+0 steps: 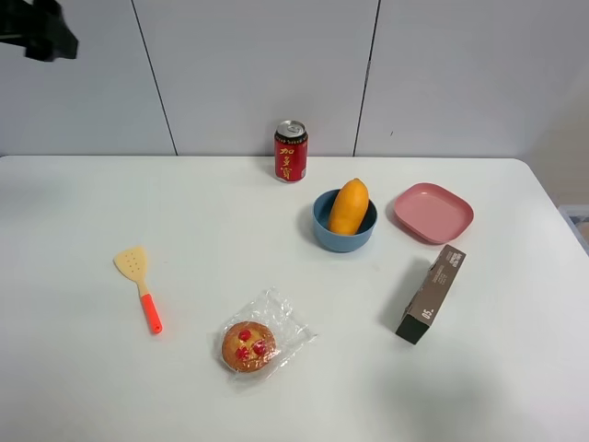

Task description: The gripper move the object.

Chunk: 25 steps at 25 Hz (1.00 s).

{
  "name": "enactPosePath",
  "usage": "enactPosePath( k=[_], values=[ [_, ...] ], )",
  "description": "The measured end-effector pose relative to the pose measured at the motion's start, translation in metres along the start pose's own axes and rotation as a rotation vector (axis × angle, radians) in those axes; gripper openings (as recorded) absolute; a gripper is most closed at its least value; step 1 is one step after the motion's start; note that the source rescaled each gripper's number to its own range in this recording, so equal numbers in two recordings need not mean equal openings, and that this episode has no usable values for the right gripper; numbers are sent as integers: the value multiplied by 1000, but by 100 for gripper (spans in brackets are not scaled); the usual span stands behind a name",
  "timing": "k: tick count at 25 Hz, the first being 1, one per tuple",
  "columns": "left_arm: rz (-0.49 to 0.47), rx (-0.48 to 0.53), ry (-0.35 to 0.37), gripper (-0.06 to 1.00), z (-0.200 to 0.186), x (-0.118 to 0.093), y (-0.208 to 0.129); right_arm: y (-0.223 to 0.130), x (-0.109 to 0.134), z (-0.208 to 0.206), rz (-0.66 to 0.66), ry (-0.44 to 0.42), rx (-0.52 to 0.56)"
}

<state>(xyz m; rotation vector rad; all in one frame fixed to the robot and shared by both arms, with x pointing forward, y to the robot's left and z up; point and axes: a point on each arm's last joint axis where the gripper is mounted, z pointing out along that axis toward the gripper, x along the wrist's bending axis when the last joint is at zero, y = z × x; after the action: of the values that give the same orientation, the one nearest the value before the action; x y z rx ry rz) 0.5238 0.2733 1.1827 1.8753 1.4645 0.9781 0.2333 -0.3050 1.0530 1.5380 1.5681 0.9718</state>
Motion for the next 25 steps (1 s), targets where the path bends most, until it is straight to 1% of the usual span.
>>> enactPosePath(
  k=[2,4,7,9,12,14,20,23,25],
  values=[
    [-19,35,16,98,-27,8,-7,0,0,0,0,0,0],
    [-32,71,25,98,-50,12,-17,0,0,0,0,0,0],
    [-43,51,29,98,-84,11,-36,0,0,0,0,0,0],
    [-54,9,36,98,-107,11,-52,0,0,0,0,0,0],
    [-120,-29,16,98,-132,4,-84,0,0,0,0,0,0],
    [-165,-41,-6,98,-142,-2,-111,0,0,0,0,0,0],
    [-219,-157,-46,98,-168,-19,-191,0,0,0,0,0,0],
    [-235,-199,-65,98,-172,-26,-215,0,0,0,0,0,0],
    [-235,-190,-66,98,-169,-28,-226,0,0,0,0,0,0]
  ],
)
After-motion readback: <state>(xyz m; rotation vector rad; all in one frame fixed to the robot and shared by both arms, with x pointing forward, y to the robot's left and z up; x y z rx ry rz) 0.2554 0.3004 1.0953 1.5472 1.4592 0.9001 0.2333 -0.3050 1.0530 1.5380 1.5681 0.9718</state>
